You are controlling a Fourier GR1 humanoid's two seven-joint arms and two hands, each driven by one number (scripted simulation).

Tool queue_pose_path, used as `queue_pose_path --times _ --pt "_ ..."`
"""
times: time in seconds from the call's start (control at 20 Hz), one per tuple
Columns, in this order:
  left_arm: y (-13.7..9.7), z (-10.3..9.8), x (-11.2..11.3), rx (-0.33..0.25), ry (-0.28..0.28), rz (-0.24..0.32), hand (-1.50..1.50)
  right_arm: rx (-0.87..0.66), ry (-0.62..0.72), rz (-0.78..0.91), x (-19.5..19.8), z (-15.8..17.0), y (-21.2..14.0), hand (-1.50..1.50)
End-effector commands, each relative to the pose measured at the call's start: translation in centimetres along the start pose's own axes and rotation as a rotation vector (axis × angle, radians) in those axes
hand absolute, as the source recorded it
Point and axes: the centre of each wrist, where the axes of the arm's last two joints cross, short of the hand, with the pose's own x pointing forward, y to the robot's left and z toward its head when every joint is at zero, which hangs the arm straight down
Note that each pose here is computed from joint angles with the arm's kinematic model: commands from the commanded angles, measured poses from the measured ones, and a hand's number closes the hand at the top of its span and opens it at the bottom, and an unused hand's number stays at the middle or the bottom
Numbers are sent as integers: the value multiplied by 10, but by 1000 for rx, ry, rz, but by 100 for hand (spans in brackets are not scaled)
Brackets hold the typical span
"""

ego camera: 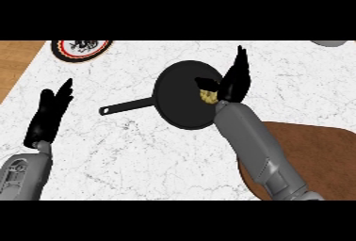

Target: Pick the squash from the cutting board and place it in the pan

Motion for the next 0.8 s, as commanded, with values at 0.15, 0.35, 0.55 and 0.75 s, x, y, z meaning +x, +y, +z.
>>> queue_pose_path --times 0.15,0.35,0.55,0.75 --pt "8 3 -7 -3 24 -2 0 -184 29 -166 10 -3 3 -150" --pt "25 7 -22 41 56 -3 0 -243 74 -184 5 -1 7 -150" --pt "29 11 -39 87 91 14 0 -265 91 -226 -17 15 5 -150" --pt "42 26 -51 108 123 10 0 -262 80 -243 -55 40 -8 -150"
